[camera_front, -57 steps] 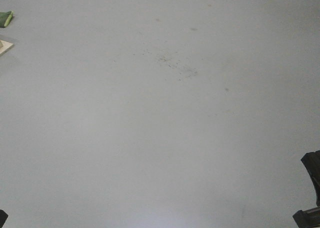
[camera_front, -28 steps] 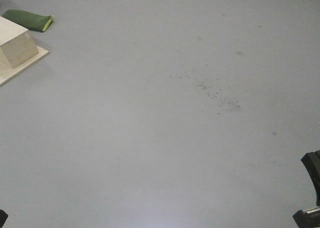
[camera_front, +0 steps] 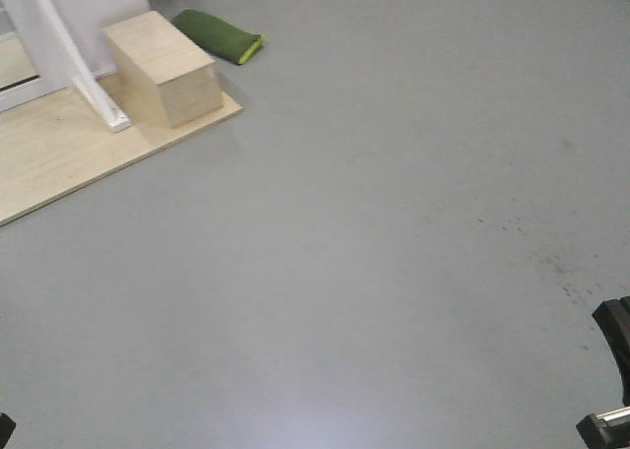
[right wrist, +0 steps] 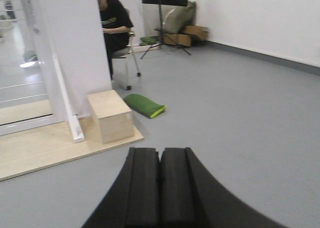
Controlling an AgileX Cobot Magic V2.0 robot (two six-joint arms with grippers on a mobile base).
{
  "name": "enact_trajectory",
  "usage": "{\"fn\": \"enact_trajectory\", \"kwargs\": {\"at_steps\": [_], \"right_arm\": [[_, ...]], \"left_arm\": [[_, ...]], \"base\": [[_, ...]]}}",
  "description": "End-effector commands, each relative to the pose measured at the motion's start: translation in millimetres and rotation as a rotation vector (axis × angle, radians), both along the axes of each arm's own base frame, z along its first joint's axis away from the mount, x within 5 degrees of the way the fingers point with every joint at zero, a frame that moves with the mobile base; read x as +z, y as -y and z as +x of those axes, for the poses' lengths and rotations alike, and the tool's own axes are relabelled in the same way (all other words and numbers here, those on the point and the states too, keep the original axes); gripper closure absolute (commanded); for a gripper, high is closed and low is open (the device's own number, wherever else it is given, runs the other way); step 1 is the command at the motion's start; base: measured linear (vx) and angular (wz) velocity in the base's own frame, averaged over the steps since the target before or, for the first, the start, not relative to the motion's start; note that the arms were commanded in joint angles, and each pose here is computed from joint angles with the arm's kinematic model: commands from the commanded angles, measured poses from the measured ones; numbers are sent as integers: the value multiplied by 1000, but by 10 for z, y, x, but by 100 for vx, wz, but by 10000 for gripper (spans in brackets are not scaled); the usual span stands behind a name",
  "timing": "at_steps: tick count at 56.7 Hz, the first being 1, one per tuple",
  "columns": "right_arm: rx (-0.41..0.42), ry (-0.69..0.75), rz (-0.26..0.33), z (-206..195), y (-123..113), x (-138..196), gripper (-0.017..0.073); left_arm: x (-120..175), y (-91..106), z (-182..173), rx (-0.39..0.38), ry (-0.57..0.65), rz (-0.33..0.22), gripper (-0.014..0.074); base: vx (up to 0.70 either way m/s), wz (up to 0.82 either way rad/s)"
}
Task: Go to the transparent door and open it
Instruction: 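Turn and drive the base toward the white-framed glass sliding door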
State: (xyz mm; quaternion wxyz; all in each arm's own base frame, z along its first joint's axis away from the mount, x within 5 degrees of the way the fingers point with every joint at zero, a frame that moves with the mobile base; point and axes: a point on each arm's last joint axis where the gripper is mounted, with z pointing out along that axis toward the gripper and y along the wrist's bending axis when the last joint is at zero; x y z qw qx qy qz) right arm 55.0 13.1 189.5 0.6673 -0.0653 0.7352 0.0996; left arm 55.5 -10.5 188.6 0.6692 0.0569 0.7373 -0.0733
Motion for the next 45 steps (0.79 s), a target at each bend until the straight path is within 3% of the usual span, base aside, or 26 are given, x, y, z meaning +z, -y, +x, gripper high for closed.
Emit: {"fn": "enact_trajectory", "kwargs": {"at_steps": [1,29,45], "right_arm": [[2,95,11,-4,-1,71,561],[2,95,11,-4,-1,71,561],[2,95,11,-4,-1,71,561]], "left_arm": [[64,3,-5,-7,93,-29,592],[64,3,-5,-7,93,-29,592],[64,3,-5,-7,93,-29,591]], "base": [[46,85],[44,94],[44,57]]}}
